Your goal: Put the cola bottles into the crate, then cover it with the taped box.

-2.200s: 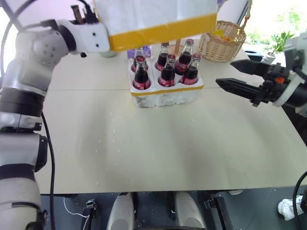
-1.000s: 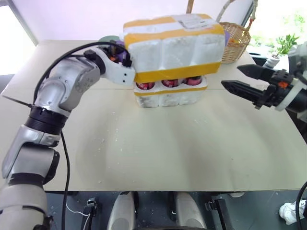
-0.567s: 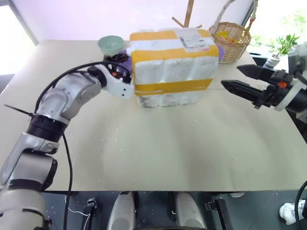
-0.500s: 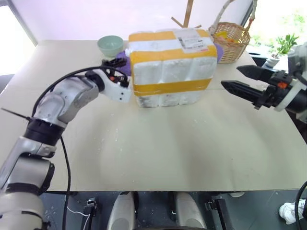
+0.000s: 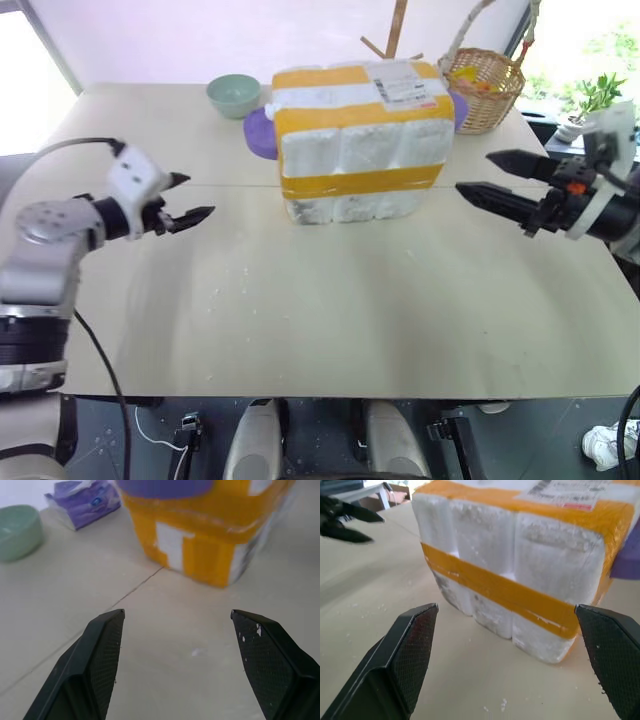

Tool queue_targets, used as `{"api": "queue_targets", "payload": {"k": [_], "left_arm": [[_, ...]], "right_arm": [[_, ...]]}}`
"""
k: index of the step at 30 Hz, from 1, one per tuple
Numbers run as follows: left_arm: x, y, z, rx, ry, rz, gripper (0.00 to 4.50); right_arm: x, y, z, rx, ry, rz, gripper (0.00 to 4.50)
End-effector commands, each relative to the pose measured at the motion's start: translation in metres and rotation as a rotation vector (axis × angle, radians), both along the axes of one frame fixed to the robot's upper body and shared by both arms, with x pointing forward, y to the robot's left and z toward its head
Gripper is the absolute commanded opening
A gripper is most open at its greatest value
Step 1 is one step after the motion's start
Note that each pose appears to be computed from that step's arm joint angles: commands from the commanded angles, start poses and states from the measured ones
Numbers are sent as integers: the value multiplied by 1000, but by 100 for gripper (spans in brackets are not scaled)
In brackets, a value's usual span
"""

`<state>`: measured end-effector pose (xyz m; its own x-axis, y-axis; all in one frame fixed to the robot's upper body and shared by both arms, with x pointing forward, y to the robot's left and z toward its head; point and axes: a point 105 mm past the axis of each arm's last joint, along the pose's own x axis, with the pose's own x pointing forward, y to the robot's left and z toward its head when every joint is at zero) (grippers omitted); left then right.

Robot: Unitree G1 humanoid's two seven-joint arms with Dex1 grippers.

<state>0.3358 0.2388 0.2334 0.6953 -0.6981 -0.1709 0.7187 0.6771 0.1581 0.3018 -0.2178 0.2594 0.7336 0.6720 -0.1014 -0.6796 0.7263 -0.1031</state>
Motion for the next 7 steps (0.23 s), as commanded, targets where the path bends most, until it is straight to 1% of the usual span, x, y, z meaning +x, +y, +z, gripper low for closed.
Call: {"api": "queue_targets", "payload": {"k": [1,3,5,7], "left_arm": [[-16,4,59,-199,-22,-100,355],[-20,5,66,-221,15,-140,355],[-23,5,66,-186,27,-165,355],[-17,7,59,-112,30,-125,355]], "right_arm": [[8,-10,10,-35,-50,-27,450],[13,-12,12,-39,-55,-33,450],[17,-13,13,-42,-61,-38,450],[19,-14,14,-44,-65,-37,450]]}}
